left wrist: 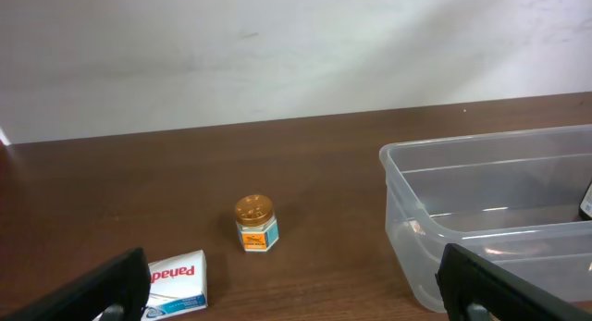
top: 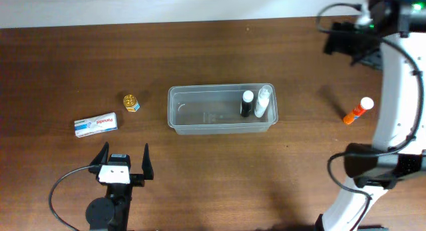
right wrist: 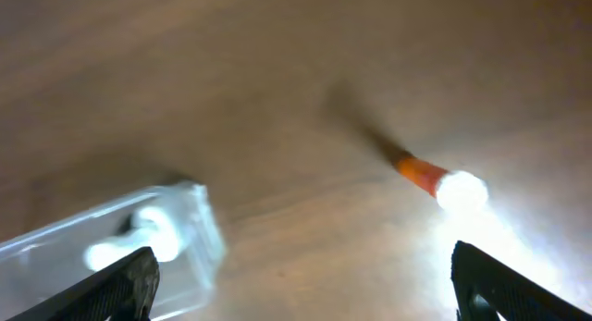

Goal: Pack container
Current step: 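Open the right gripper and move it right toward the orange tube, then lower the right gripper and close it on the orange tube, then lift the orange tube and carry it left over the container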

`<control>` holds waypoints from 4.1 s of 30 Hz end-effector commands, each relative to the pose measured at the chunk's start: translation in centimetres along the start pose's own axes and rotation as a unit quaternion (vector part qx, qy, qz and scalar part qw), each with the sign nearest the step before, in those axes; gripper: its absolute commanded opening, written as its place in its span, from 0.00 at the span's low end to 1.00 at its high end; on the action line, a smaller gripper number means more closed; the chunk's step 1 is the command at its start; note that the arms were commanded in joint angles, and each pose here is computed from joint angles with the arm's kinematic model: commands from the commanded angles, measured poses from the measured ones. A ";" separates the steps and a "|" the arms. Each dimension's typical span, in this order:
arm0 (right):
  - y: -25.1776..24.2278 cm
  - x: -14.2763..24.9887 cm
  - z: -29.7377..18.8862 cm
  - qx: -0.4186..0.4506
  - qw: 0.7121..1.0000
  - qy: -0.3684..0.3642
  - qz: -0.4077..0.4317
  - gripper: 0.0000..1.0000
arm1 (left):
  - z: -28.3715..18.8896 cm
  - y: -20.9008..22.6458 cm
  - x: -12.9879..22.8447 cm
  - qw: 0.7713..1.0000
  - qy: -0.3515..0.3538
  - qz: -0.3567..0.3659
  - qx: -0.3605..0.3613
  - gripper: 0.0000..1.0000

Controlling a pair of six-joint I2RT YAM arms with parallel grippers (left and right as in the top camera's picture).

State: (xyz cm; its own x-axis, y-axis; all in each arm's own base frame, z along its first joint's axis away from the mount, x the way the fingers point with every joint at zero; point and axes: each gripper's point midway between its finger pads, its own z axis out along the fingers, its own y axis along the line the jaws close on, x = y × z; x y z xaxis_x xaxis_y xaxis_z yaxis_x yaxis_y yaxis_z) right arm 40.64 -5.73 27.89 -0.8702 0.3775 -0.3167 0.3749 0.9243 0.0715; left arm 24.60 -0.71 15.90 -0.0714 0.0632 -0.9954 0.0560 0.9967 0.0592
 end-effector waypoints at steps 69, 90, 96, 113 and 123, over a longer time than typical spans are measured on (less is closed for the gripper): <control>-12.9 5.8 16.3 -0.008 0.982 0.172 0.079 0.18 | 0.0 0.2 0.1 1.000 -0.001 0.010 -0.005 0.99; -1.3 1.5 3.7 -0.056 0.994 0.079 -0.053 0.18 | 0.0 0.2 0.1 1.000 0.000 0.009 -0.005 1.00; 4.8 1.6 -2.1 -0.093 0.990 -0.002 -0.107 0.19 | 0.0 0.2 0.1 1.000 0.000 0.010 -0.005 0.99; 16.0 10.5 -11.1 -0.188 0.944 -0.056 -0.265 0.23 | 0.0 0.2 0.1 1.000 -0.001 0.010 -0.005 0.99; 17.8 14.8 -7.4 -0.148 0.940 0.016 -0.308 0.23 | 0.0 0.2 0.1 1.000 -0.001 0.009 -0.005 0.99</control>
State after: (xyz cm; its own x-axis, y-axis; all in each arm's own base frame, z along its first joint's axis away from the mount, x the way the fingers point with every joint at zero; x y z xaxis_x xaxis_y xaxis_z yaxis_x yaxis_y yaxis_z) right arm 32.36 17.34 32.80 -0.8810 -0.2506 -0.4013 -0.3435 0.9221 0.1783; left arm 24.60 -0.71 15.90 -0.0714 0.0632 -0.9954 0.0560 0.9967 0.0592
